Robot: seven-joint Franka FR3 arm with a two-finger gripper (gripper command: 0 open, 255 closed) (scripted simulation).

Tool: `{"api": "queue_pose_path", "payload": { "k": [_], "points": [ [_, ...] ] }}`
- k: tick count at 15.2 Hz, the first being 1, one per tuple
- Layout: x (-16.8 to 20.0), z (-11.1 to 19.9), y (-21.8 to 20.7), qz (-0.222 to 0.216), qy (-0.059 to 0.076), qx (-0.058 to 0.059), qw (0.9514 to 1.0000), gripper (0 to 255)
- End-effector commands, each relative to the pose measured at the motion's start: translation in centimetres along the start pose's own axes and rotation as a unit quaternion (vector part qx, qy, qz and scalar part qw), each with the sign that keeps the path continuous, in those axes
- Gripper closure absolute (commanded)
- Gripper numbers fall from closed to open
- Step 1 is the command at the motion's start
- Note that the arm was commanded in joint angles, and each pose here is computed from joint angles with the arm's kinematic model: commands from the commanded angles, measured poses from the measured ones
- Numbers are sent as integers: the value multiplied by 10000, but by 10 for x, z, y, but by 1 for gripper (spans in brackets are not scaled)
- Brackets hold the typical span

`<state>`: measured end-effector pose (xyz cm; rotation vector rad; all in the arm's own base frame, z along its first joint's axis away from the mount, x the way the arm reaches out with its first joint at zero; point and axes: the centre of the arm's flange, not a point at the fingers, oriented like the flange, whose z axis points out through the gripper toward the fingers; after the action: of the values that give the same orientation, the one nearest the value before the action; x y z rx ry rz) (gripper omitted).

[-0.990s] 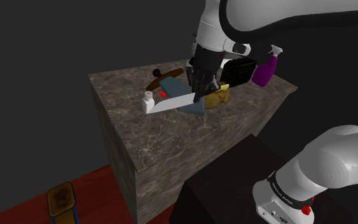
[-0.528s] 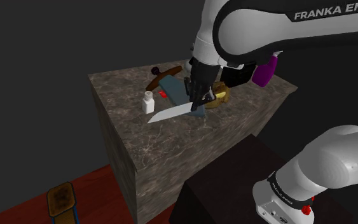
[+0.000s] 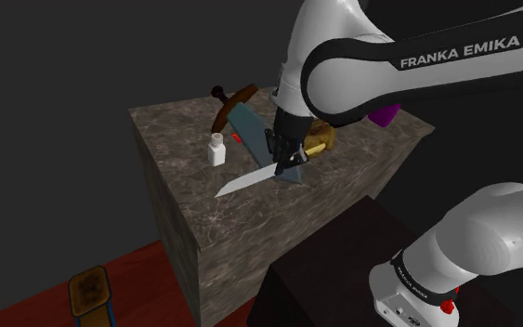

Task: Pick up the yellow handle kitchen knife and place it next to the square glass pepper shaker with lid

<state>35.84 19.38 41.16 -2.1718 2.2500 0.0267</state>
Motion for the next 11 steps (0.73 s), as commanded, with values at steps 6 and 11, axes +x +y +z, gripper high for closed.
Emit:
{"api": "queue_pose_path", "payload": {
  "k": [6, 11],
  "points": [
    [0, 38, 0, 0, -1, 2, 10000, 255],
    [1, 64, 0, 0, -1, 2, 10000, 255]
  ]
}}
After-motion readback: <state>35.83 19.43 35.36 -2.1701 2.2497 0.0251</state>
